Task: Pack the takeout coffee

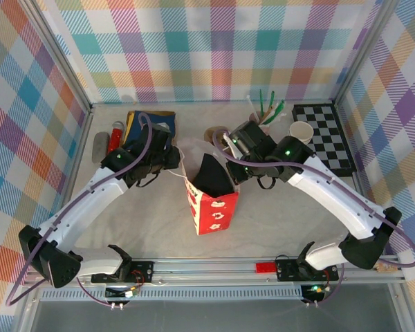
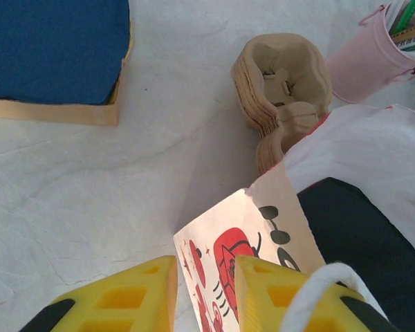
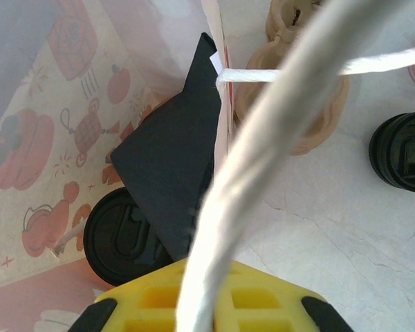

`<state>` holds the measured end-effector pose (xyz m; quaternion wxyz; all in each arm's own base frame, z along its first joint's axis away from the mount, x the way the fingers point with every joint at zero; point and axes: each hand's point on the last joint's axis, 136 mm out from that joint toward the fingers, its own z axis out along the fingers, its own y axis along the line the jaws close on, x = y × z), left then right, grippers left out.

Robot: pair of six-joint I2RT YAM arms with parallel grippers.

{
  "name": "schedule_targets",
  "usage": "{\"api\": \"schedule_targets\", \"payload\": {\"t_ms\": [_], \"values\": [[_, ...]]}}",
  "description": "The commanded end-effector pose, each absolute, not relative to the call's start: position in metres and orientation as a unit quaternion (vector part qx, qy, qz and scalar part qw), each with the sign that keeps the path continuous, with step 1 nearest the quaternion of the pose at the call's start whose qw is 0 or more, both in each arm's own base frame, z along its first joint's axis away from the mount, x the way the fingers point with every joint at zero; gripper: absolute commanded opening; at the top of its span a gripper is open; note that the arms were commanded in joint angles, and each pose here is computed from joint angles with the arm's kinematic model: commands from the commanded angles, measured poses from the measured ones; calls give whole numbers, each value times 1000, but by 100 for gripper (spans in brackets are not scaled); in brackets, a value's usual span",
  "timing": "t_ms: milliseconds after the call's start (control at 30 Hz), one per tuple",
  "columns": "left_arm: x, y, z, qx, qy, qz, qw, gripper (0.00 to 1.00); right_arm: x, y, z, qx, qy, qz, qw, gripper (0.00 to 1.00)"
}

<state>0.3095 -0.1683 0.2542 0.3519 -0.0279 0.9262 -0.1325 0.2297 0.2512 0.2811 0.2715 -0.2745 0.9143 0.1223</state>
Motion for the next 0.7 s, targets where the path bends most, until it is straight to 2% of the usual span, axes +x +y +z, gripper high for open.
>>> {"api": "schedule_targets", "payload": {"t_ms": [0,433,667], "values": [[318,-168,268,-23,919,-145,366,28,225,250,289,-264,912,133,284,9],[329,-162,262,-21,924,-141,355,29,215,258,293,-268,908,139,291,6],[320,-156,268,-30,920,-145,363,37,214,259,292,-271,907,137,293,9]]}}
